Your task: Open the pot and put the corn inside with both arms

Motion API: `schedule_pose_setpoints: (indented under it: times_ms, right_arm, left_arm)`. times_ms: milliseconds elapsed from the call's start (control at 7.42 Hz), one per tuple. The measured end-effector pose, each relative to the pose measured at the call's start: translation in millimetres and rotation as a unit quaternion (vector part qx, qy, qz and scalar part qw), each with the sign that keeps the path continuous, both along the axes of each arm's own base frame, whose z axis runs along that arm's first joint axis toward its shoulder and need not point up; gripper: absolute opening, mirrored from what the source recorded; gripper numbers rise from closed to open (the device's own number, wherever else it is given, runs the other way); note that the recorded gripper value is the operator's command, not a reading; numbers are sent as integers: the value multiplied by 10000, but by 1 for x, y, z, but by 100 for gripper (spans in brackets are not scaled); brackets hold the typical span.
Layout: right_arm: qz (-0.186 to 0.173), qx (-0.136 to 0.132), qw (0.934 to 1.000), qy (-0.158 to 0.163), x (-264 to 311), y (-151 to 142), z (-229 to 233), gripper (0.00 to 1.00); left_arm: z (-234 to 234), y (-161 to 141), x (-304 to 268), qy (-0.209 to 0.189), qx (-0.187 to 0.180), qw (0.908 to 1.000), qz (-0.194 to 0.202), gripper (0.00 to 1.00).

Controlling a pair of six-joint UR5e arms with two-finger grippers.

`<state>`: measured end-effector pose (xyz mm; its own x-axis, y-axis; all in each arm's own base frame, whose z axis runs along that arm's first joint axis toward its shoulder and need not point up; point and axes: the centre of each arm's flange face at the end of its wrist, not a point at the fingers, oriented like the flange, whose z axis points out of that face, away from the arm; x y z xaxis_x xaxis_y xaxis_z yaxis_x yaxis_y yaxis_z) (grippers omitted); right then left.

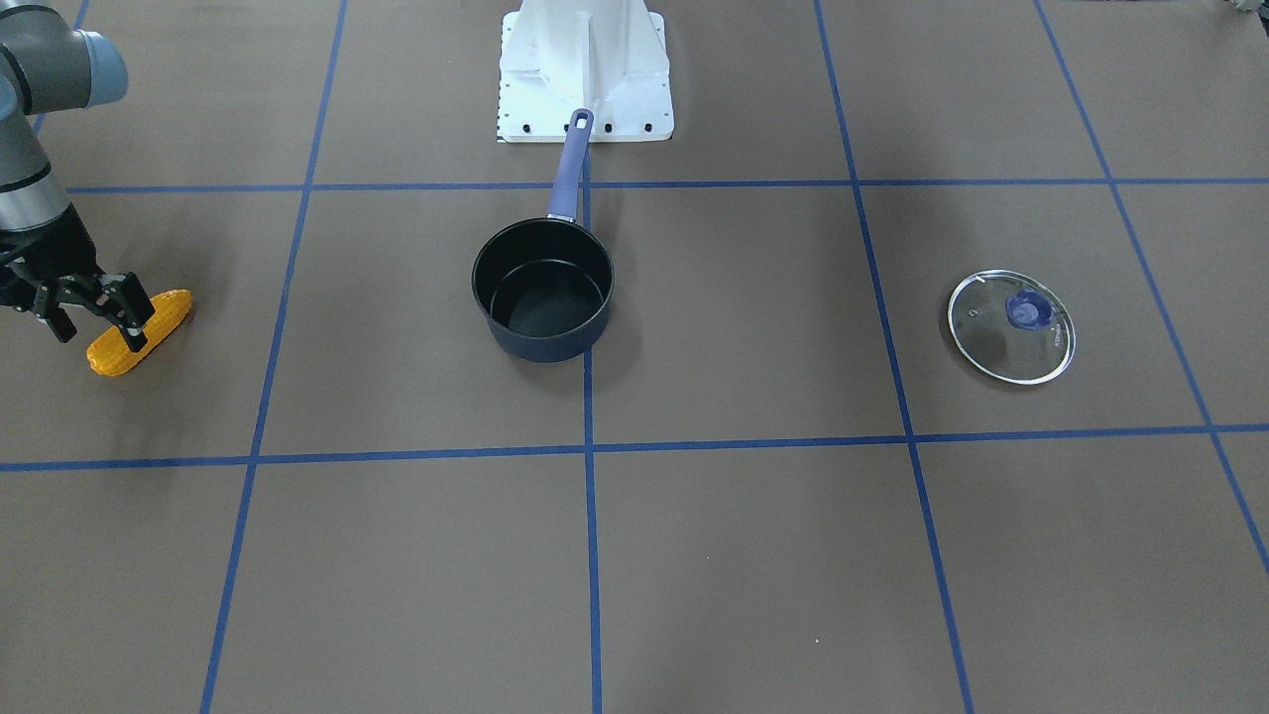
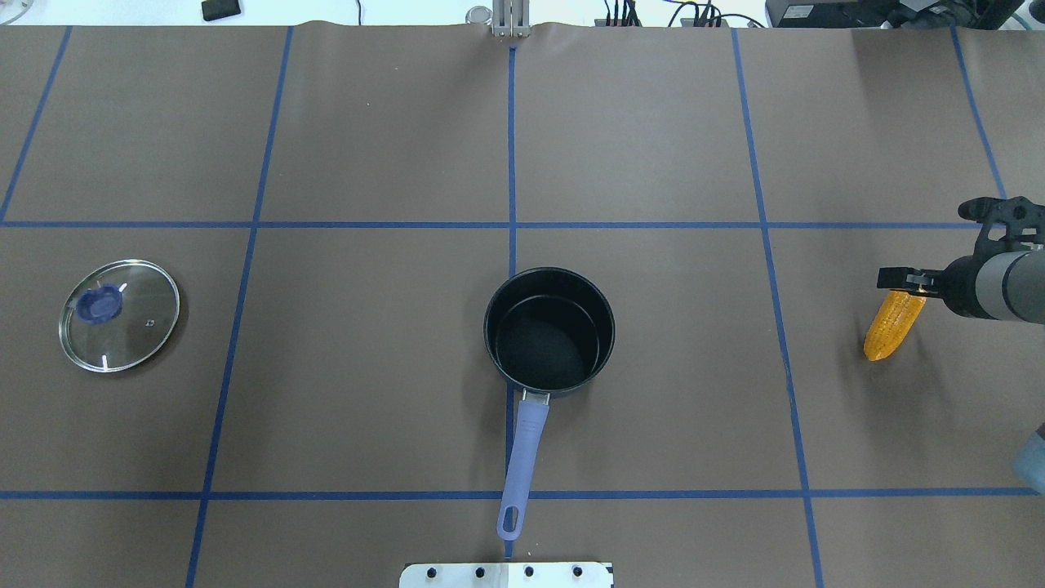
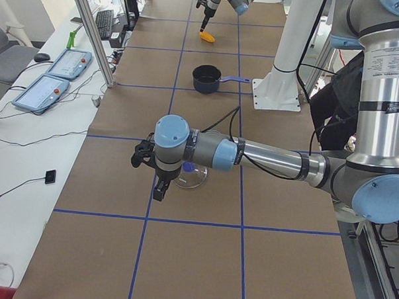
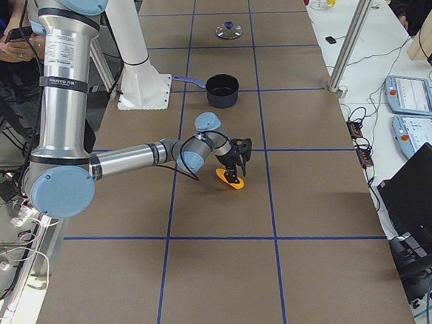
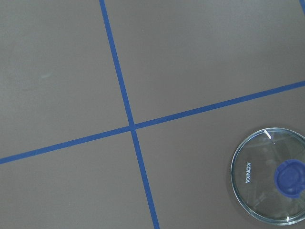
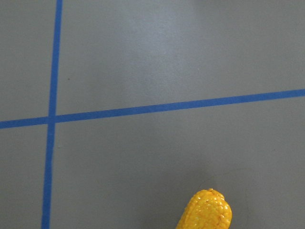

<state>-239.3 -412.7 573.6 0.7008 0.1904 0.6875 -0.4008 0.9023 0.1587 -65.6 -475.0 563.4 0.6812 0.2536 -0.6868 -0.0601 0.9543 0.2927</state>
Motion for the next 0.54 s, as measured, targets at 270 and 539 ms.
schedule_pose_setpoints:
  times_ms: [270, 539]
  right_arm:
    - [132, 43, 9999, 39, -18, -1, 16, 61]
    - [143, 82, 9998, 131, -30, 3, 22, 0]
  left_arm:
    - [-2, 2, 0, 0, 20, 10000, -2, 99]
    - [-4, 5, 0, 0, 36, 10000, -3, 99]
